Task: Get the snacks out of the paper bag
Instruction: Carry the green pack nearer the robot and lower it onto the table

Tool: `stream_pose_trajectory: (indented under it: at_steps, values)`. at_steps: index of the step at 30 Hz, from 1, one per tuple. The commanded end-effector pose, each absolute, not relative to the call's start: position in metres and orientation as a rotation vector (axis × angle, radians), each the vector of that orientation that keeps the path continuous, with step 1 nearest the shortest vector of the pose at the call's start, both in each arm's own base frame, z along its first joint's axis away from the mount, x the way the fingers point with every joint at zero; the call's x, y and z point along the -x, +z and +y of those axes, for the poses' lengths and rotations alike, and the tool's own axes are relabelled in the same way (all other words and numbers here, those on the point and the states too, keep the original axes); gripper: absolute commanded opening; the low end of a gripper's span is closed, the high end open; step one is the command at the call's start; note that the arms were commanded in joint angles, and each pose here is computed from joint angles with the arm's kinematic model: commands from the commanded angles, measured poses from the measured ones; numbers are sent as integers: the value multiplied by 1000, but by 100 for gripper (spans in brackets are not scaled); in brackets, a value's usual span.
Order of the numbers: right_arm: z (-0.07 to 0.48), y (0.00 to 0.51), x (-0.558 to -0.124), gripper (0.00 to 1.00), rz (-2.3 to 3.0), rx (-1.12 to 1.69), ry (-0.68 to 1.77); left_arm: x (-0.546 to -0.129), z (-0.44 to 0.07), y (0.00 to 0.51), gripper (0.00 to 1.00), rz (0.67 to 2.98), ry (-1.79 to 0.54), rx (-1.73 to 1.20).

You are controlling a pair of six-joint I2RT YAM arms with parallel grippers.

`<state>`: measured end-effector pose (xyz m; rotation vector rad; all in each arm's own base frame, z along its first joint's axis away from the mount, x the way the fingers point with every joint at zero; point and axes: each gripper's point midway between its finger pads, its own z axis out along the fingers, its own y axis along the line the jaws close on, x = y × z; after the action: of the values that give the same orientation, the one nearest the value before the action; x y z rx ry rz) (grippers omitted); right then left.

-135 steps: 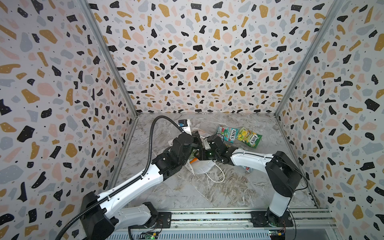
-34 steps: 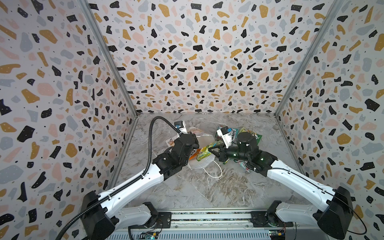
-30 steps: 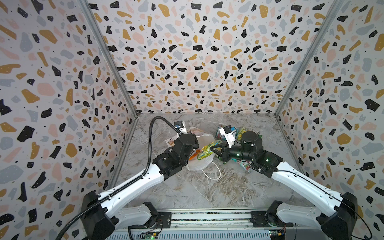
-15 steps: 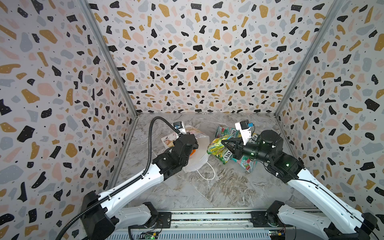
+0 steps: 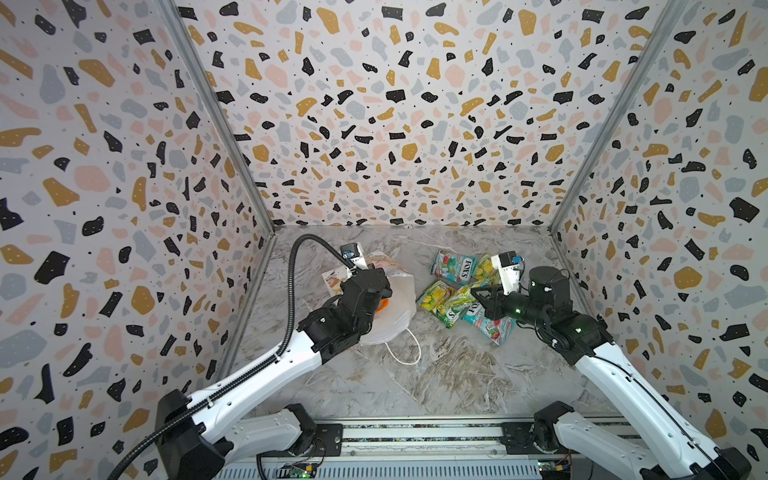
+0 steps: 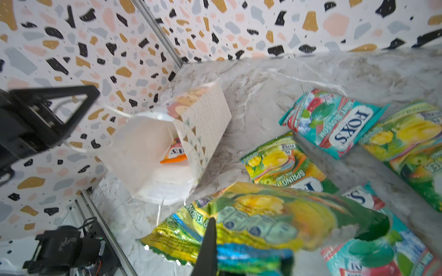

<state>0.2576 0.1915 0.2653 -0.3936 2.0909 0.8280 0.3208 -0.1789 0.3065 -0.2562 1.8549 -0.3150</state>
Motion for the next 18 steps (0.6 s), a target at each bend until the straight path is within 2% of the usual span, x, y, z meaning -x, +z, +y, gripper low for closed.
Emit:
stream_pose_trajectory:
  at_steps: [1,10,18]
  values:
    - [193,271,-243,0,2042,489,843,-319,-170,323,0,1808,-304,279]
    - [218,236,-213,0,2067,662,1082,-320,-171,326,0,1803,-309,278]
    - [247,221,-204,0,2028,728,1267,-319,-170,327,0,1803,-311,280]
